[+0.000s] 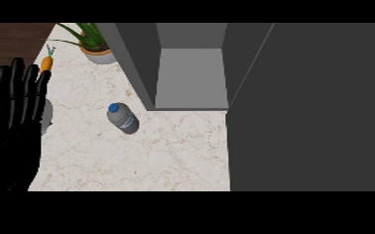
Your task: Pick up the bottled water, place it into the cabinet and close the cabinet
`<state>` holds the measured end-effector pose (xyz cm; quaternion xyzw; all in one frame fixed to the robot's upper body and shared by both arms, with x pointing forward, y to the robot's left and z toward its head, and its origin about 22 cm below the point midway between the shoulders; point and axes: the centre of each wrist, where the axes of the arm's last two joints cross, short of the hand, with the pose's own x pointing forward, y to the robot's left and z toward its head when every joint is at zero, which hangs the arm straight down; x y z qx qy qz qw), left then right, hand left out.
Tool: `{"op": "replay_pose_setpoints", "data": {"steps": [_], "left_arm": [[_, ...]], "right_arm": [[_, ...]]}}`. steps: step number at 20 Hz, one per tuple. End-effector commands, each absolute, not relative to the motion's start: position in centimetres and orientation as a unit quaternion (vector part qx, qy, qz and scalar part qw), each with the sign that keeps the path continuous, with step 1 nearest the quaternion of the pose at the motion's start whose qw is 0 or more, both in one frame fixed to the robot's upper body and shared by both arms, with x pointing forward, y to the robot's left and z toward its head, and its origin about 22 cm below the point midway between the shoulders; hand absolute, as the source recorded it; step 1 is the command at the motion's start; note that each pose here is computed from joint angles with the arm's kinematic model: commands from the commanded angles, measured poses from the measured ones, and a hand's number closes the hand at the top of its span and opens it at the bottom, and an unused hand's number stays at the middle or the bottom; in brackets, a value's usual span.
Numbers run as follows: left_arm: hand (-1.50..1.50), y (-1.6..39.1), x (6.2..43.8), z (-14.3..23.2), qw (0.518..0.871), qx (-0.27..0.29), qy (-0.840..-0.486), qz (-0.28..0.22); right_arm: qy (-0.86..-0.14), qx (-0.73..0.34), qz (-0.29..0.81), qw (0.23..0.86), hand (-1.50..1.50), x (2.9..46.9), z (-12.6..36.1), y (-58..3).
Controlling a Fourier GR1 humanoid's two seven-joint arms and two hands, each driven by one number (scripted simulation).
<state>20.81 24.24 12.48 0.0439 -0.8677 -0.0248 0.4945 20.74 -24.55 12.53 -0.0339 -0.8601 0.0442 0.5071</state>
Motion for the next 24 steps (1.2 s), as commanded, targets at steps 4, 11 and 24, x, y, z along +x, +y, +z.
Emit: {"op": "replay_pose_setpoints", "data": {"steps": [4, 11, 24], "left_arm": [[-1.50, 23.6, 20.9, 12.6, 0.490, 0.084, -0.868, -0.006], [-1.50, 20.7, 19.6, 12.4, 0.563, 0.018, -0.823, 0.074], [-1.50, 20.1, 15.3, 15.0, 0.593, 0.035, -0.799, 0.092]], "right_arm": [[-0.865, -0.033, 0.055, 0.497, -1.50, 17.3, 13.7, -25.9], [-0.838, 0.100, 0.098, 0.528, -1.50, 16.3, 13.5, -21.8], [-0.834, 0.105, 0.108, 0.531, -1.50, 12.8, 17.6, -19.4]]}}
